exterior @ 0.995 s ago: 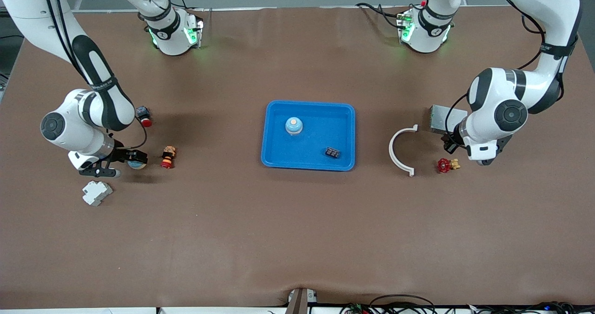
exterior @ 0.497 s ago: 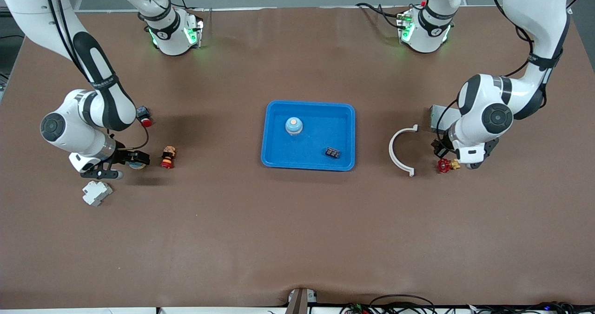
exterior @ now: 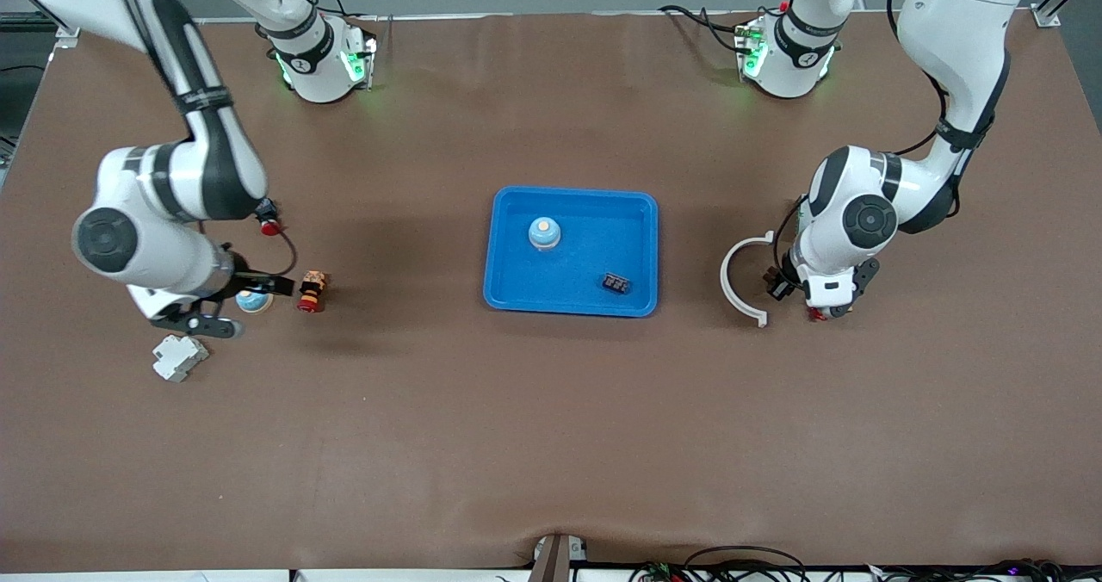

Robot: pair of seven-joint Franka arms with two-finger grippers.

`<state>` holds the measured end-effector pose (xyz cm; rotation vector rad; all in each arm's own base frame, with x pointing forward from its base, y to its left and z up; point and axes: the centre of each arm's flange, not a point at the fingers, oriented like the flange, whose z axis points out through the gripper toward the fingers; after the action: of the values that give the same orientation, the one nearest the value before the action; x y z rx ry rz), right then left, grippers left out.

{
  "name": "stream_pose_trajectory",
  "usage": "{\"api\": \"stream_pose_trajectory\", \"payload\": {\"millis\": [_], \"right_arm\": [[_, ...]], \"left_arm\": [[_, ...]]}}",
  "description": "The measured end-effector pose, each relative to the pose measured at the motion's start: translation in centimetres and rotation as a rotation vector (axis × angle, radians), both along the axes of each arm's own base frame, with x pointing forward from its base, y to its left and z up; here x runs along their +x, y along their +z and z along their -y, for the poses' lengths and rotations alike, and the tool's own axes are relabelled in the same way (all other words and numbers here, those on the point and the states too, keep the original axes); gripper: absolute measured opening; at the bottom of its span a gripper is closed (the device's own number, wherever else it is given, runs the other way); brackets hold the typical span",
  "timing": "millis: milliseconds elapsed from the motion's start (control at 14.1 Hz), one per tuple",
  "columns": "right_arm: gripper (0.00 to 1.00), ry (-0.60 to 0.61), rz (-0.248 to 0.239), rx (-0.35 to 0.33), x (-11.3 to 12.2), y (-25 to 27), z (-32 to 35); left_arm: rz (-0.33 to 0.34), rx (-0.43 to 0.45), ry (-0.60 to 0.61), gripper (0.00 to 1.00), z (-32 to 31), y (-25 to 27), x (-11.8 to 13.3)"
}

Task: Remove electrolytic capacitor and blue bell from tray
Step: 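Release the bell with the right gripper while the left gripper releases the capacitor, then move the right gripper to the bell while the left gripper reaches the capacitor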

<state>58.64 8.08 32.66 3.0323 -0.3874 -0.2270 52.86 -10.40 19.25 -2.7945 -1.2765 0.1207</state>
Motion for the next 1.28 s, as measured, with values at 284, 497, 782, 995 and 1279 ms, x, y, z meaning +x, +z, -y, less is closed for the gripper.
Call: {"api": "stream_pose_trajectory", "payload": {"millis": [284, 497, 782, 995, 1279], "right_arm": [[1.0, -0.191, 0.034, 0.009, -2.3, 1.4, -12.9], [1.0, -0.29, 0.036, 0.04, -3.8, 2.0, -17.5], [1.0, -0.427, 0.097, 0.068, -7.1, 2.7, -25.6], [1.0, -0.463, 0.109, 0.079, -9.5, 2.8, -29.5], [1.0, -0.507, 0.125, 0.099, -12.1, 1.2, -33.9]], "left_arm": [[0.005, -0.004, 0.007, 0.35, -0.3, -0.3, 0.2], [0.02, -0.005, 0.017, 0.66, -0.7, 0.4, 1.2], [-0.046, 0.042, 0.019, 1.0, -0.3, 5.2, 4.1], [-0.026, 0.045, -0.015, 1.0, 2.4, 9.1, 4.9], [0.007, 0.03, 0.037, 1.0, 7.7, 10.5, 4.4]]}}
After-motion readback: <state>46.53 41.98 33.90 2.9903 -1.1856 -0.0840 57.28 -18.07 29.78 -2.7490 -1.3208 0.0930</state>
